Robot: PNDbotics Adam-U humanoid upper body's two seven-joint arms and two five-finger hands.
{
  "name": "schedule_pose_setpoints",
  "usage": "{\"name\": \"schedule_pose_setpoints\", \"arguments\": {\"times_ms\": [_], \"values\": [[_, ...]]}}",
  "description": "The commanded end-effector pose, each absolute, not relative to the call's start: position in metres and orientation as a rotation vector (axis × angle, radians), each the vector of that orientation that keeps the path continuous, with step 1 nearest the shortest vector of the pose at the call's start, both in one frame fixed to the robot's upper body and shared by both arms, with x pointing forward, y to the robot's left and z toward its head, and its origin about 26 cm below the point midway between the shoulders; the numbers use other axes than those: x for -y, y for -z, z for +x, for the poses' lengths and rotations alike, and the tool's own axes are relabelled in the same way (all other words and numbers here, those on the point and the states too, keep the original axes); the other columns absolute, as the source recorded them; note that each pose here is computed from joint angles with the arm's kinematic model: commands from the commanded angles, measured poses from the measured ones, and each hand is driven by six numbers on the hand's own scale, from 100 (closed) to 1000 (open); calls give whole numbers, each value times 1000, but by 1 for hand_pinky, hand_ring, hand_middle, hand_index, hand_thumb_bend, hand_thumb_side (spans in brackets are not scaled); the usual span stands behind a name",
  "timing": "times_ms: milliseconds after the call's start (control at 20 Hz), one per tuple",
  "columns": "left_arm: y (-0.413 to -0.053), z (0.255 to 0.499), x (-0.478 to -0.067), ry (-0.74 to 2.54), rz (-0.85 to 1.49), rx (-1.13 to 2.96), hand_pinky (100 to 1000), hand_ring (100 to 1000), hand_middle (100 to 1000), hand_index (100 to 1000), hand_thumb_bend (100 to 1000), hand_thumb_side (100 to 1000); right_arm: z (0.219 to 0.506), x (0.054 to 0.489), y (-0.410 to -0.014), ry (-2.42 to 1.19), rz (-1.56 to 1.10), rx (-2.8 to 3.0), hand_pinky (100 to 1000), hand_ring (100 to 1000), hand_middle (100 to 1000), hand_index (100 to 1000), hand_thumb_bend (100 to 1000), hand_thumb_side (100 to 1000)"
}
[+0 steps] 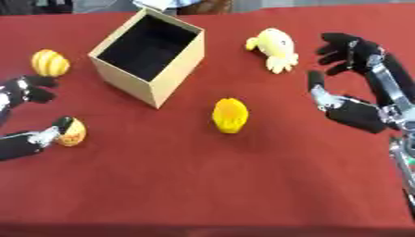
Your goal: Pick up objects on the table and place them in the box.
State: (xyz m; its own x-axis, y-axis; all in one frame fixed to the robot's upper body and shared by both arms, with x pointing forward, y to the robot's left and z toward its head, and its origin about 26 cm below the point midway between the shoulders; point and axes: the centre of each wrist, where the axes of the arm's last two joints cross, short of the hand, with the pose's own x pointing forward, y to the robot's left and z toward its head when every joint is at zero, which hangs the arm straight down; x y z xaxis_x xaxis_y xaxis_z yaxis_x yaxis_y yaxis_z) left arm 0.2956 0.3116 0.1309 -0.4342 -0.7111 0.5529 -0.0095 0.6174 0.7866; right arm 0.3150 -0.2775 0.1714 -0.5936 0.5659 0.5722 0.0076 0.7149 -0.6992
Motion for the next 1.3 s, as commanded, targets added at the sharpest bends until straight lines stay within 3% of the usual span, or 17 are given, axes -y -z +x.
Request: {"name": "schedule_pose_setpoints", "arguments": {"times_ms": [50,500,1300], "values": [[-147,303,-323,1054,664,1771,765,749,772,885,464,258,314,281,-178,-871,-467,2079,644,721,714,890,139,311],[-171,312,-345,1415,834,1472,791,761,790,893,473,180,314,281,-177,-876,-462,2080,645,722,714,892,134,314],[-166,321,-354,1576,763,1303,763,687,717,846,498,159,314,281,-177,-884,-461,2076,647,722,715,893,126,318]]}}
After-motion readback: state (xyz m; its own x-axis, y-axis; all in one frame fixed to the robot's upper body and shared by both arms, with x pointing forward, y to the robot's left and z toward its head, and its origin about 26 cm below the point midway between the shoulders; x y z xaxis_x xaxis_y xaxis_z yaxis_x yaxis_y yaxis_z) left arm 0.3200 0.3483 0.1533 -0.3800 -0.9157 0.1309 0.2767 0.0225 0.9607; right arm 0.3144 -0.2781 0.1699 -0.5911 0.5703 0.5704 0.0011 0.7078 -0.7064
